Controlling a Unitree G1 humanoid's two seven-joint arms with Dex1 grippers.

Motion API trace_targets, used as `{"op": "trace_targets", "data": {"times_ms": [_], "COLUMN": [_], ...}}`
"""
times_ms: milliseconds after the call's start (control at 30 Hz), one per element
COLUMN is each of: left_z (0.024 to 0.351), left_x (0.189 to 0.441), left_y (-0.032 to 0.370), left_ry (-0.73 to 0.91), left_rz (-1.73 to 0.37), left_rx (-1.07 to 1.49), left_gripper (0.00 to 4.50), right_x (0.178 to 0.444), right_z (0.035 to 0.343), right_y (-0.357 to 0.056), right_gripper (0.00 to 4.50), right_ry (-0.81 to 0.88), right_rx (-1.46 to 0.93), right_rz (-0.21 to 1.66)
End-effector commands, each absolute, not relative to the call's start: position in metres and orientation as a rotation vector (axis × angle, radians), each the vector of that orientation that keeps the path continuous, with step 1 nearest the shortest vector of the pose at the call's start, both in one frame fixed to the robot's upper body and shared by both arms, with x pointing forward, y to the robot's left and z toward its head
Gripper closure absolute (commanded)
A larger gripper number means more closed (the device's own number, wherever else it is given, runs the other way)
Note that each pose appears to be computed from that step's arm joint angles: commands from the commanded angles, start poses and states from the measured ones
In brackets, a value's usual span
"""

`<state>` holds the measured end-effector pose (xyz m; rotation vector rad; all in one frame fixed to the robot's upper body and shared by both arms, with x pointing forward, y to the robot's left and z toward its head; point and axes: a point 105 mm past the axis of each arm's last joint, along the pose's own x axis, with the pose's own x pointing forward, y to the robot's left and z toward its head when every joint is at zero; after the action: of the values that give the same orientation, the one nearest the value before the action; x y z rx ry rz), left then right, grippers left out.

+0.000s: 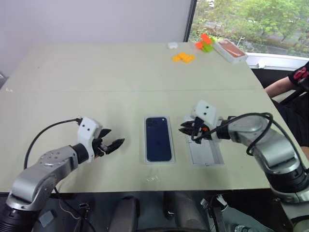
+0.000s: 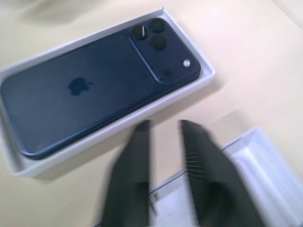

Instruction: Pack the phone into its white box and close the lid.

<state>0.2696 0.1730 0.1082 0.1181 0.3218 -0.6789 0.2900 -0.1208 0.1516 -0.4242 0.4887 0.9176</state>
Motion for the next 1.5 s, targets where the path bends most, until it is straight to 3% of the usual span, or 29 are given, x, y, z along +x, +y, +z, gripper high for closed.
{"op": "trace_targets", "data": {"times_ms": [33, 167, 500, 767, 1000, 1500], "left_z": [0.12, 0.114, 0.107, 0.096, 0.094, 0.098], "left_x": [0.263, 0.254, 0.247, 0.268, 0.27, 0.265], "left_y": [0.159, 0.15, 0.145, 0.156, 0.154, 0.143], "left_ry": [0.242, 0.218, 0.17, 0.222, 0.251, 0.214], "left_rz": [-0.776, -0.901, -1.029, -0.894, -0.875, -0.951], "left_rx": [0.175, 0.25, 0.363, 0.342, 0.302, 0.324], "left_gripper": [0.69, 0.69, 0.69, 0.69, 0.69, 0.69], "right_x": [0.284, 0.283, 0.299, 0.303, 0.304, 0.293], "right_z": [0.164, 0.161, 0.144, 0.161, 0.168, 0.136], "right_y": [-0.125, -0.134, -0.135, -0.123, -0.114, -0.127], "right_gripper": [1.76, 1.76, 1.76, 1.76, 1.76, 1.76], "right_ry": [0.534, 0.648, 0.692, 0.64, 0.627, 0.766], "right_rx": [-0.368, -0.276, -0.145, -0.17, -0.166, -0.152], "right_rz": [0.838, 0.77, 0.636, 0.638, 0.657, 0.57]}}
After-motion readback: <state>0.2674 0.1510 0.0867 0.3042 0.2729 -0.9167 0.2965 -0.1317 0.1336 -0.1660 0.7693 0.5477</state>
